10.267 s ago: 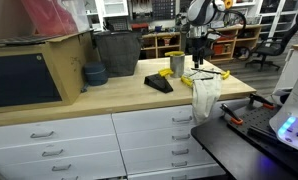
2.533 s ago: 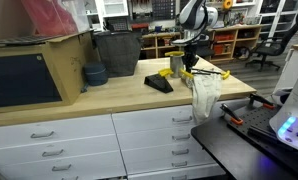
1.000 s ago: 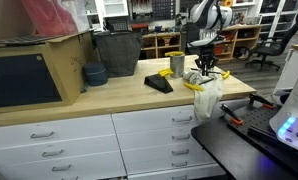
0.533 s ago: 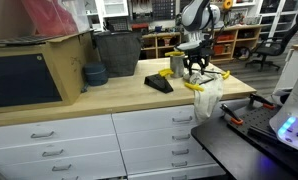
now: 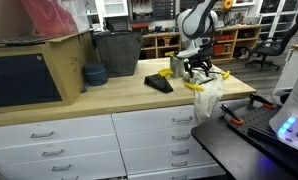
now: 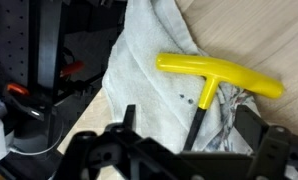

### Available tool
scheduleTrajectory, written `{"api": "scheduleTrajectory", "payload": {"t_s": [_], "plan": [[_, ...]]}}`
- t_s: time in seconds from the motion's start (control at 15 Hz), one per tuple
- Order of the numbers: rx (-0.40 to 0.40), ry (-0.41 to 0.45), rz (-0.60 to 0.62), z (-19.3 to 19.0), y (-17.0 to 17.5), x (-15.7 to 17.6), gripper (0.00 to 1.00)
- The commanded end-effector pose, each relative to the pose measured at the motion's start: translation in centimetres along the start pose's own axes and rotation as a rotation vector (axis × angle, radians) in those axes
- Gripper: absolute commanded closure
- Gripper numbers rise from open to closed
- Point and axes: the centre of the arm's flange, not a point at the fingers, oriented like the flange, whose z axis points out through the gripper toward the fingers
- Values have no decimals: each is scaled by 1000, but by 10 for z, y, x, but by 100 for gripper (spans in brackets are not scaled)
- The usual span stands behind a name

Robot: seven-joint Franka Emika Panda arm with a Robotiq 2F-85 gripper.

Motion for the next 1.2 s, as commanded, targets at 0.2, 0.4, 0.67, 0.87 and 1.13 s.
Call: {"api": "scheduleTrajectory", "payload": {"t_s": [0.2,0.4,0.67,0.87,1.13], "plan": [[-29,47,6,24,1,-25,0],[-50,70,21,35,-5,-26,0],[-74,95,37,49,-14,-23,0],[-79,102,39,52,-18,-22,0],[-82,102,44,55,-19,-19,0]]}}
